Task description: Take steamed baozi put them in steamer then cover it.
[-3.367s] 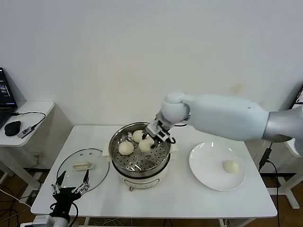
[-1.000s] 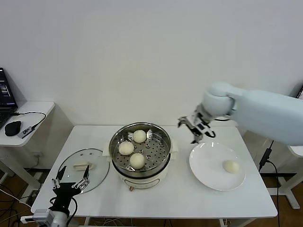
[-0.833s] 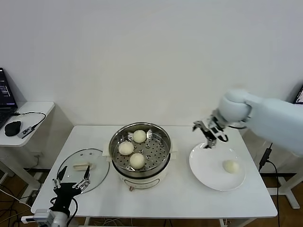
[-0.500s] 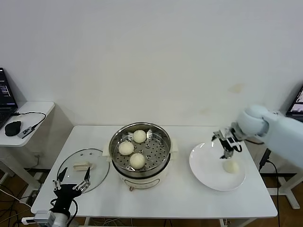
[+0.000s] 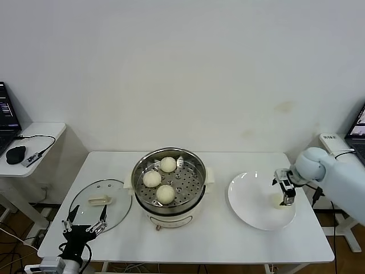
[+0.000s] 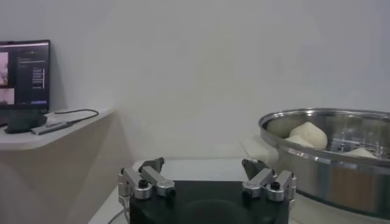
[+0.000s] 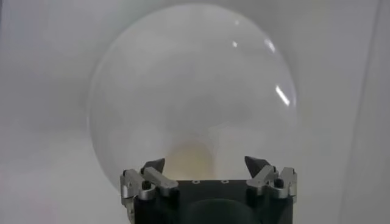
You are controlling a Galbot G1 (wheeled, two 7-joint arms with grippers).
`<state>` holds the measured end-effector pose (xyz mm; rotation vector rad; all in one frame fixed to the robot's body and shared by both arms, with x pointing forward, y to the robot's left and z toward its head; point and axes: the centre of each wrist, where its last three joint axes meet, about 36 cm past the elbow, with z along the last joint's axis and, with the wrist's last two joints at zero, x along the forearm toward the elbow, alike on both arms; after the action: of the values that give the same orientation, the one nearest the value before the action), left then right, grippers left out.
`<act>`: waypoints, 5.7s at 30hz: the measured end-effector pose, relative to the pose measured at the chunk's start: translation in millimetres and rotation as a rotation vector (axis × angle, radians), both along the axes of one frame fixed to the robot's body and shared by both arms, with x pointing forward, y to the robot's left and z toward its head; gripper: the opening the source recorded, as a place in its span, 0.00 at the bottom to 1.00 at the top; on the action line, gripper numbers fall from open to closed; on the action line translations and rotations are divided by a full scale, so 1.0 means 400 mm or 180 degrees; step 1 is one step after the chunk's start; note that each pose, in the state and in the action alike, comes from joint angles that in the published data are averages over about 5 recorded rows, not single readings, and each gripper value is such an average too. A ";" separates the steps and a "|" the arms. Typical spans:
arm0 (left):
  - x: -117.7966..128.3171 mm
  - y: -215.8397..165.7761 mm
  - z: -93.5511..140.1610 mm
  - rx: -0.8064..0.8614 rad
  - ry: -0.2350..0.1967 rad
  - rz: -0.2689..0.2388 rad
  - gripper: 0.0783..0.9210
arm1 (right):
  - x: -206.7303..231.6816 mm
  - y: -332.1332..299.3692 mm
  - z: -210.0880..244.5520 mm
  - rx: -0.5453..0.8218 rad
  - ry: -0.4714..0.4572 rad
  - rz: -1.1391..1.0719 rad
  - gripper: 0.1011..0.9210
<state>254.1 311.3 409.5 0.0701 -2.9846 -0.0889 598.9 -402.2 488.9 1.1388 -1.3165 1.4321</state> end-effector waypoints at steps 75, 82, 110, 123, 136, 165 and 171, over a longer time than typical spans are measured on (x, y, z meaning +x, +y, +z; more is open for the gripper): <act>0.026 -0.011 0.028 -0.0051 -0.0098 -0.0003 0.88 | 0.084 0.549 0.471 0.0735 -0.0422 0.0409 0.57; 0.021 -0.004 0.024 -0.0037 -0.0086 0.0034 0.88 | 0.085 0.706 0.454 0.0890 -0.0303 0.0393 0.57; 0.029 0.015 0.023 0.0009 -0.0109 0.0090 0.88 | 0.093 0.901 0.222 0.0618 -0.0145 0.0233 0.58; 0.029 0.013 0.023 0.0002 -0.0110 0.0085 0.88 | 0.085 0.887 0.276 0.0730 -0.0240 0.0223 0.87; 0.032 0.015 0.015 -0.0002 -0.0099 0.0094 0.88 | -0.001 0.775 0.310 0.1515 -0.0729 0.0094 0.88; 0.048 0.034 -0.075 0.0835 -0.0076 0.0094 0.88 | -0.388 0.375 -0.187 0.4522 -0.2682 -0.1794 0.88; 0.057 0.088 -0.094 0.1876 -0.0005 -0.0083 0.88 | -0.536 0.274 -0.266 0.4366 -0.3074 -0.2416 0.88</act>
<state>277.1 346.6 371.9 0.0967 -2.8501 -0.9613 384.4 -292.5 382.6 0.3818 -3.1926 0.2719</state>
